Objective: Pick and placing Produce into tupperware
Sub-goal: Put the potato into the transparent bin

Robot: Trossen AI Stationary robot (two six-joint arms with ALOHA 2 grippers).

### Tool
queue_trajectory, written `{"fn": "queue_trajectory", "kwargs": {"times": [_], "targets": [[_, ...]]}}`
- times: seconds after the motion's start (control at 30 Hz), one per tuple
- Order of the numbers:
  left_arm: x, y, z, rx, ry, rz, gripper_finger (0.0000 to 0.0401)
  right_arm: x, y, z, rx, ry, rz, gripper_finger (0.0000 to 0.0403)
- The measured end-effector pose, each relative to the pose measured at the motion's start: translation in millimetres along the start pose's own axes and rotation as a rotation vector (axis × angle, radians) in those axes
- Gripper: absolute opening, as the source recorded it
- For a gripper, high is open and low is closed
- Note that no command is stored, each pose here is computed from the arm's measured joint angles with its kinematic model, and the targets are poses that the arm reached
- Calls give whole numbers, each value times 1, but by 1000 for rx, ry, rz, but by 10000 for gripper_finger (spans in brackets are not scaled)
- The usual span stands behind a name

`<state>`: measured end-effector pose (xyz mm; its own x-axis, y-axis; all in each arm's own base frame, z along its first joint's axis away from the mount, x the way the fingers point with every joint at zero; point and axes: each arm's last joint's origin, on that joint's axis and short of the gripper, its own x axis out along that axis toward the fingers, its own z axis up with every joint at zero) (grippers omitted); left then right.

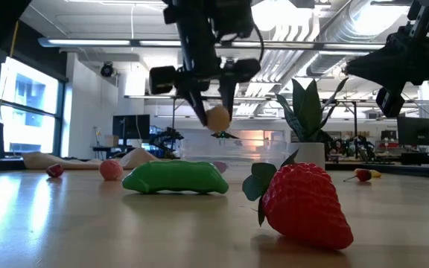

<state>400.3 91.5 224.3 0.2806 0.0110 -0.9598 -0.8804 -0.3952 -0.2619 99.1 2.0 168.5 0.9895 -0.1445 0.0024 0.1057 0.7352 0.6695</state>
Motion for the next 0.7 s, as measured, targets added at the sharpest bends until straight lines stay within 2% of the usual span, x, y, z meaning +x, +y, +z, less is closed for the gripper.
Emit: {"fn": "queue_trajectory", "kwargs": {"times": [0.27, 0.53, 0.7], "targets": [[27, 2, 1, -6, 3, 89, 179, 0, 0, 0, 0, 0, 0, 36], [36, 4, 2, -8, -1, 125, 180, 0, 0, 0, 0, 0, 0, 36], [44, 6, 3, 0, 4, 155, 198, 0, 0, 0, 0, 0, -1, 36]]}}
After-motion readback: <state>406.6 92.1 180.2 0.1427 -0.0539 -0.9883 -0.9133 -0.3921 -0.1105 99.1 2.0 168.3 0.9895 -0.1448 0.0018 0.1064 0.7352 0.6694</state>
